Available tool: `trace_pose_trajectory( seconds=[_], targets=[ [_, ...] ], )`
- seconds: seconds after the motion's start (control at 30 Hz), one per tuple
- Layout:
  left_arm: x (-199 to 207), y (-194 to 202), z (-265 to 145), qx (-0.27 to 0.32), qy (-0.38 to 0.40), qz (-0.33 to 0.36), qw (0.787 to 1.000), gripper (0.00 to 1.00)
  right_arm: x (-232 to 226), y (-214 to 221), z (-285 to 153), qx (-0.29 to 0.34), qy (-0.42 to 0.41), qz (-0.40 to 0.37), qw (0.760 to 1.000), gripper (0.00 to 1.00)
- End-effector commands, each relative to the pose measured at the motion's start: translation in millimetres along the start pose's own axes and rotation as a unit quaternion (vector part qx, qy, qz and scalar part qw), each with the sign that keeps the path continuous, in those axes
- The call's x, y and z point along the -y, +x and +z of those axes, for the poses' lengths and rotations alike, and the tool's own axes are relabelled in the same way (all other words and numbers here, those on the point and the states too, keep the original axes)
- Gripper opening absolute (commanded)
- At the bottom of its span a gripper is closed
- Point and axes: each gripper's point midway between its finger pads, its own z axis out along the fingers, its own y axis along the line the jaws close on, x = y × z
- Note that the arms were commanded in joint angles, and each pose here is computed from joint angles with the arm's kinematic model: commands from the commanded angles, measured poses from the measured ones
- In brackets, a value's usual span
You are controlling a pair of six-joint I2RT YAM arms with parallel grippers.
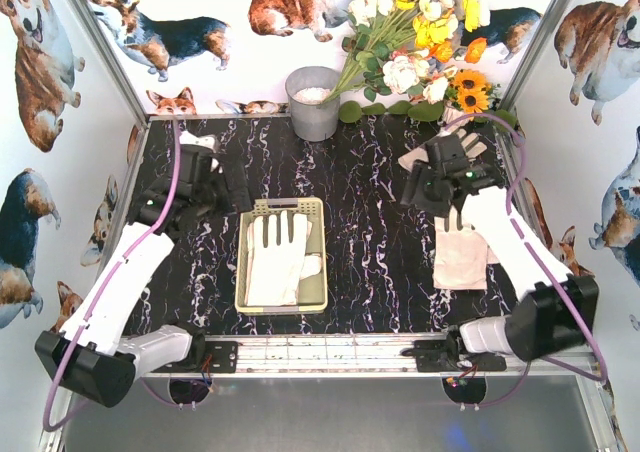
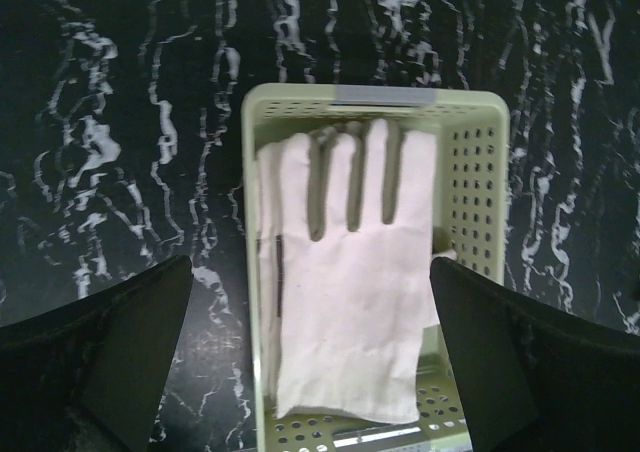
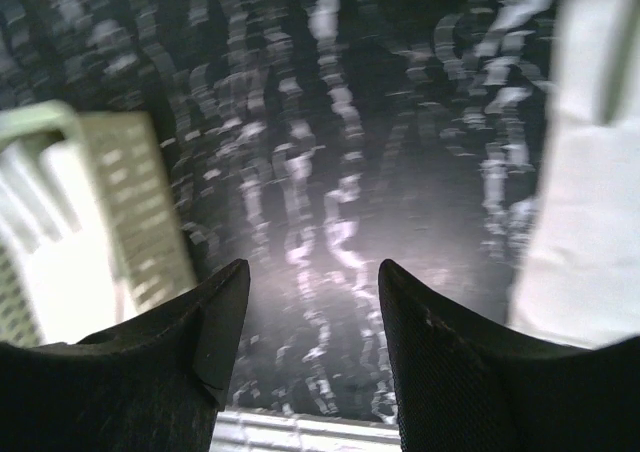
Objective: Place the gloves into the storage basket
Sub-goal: Move the glove to the center of the board.
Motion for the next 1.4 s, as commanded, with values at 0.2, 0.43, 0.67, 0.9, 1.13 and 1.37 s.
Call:
trace_pose_trajectory(
  seconds=[0.2, 0.43, 0.67, 0.9, 1.13, 1.37],
  targets=[
    [-45, 4, -4, -0.002, -0.063, -0.031, 0.998, 1.0, 87, -72, 67, 0.07, 0.1, 0.137, 0.983, 0.59],
    [-55, 4, -6, 0.011, -0.091, -0.058, 0.994, 1.0, 115, -125, 106, 0.143, 0.098, 0.203, 0.964, 0.61],
    [-64, 18, -8, 0.003, -0.11, -0.081, 0.991, 1.0, 144, -165, 132, 0.163, 0.106, 0.229, 0.954, 0.63],
    [-67, 25, -12, -0.008, -0.119, -0.097, 0.988, 1.0, 159, -186, 164, 0.16, 0.099, 0.254, 0.949, 0.63],
    [-68, 28, -15, -0.02, -0.127, -0.098, 0.987, 1.0, 168, -204, 188, 0.185, 0.063, 0.31, 0.93, 0.63],
    [-69, 25, -20, -0.012, -0.131, -0.102, 0.986, 1.0, 169, -209, 212, 0.172, 0.039, 0.33, 0.927, 0.61]
  ],
)
